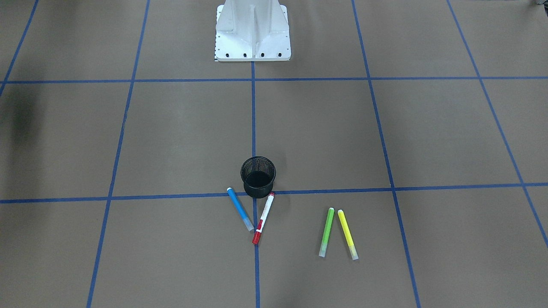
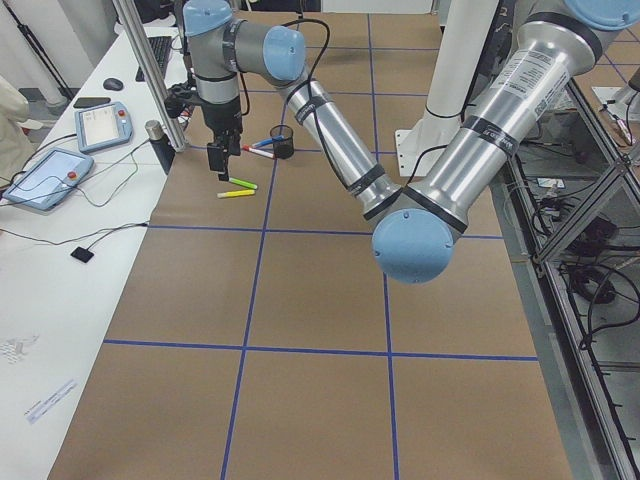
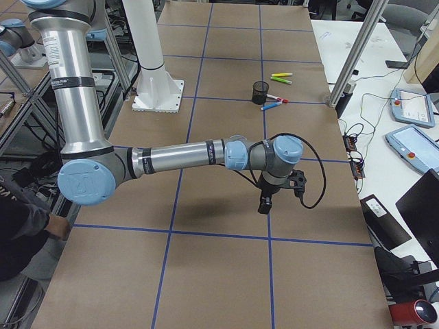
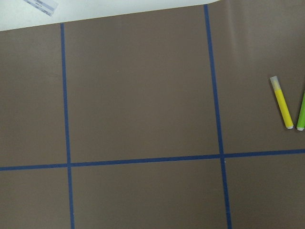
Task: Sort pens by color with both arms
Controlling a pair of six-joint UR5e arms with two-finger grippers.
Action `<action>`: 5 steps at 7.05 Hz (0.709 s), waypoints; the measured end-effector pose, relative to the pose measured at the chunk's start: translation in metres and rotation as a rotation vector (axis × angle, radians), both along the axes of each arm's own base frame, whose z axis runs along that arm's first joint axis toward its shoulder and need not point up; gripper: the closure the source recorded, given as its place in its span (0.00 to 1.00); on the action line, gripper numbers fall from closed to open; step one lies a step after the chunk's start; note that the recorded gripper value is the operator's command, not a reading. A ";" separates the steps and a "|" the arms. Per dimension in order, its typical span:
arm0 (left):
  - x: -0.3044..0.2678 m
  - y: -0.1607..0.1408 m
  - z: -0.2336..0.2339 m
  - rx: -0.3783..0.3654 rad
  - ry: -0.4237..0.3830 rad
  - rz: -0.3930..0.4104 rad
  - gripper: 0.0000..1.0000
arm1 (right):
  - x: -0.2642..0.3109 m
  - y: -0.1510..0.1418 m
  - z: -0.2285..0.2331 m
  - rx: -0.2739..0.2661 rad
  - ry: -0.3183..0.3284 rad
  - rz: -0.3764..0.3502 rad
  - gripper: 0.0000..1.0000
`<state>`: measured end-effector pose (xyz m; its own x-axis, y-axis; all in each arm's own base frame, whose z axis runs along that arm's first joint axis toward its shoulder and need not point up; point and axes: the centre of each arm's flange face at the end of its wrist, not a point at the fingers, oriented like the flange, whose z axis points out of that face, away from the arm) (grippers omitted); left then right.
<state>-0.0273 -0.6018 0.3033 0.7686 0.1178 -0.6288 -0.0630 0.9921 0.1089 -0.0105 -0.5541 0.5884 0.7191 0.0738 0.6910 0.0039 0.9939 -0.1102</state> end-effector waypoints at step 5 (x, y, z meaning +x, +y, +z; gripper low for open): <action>-0.052 -0.010 0.190 -0.025 -0.010 0.093 0.01 | 0.001 0.000 0.005 -0.008 0.012 0.000 0.00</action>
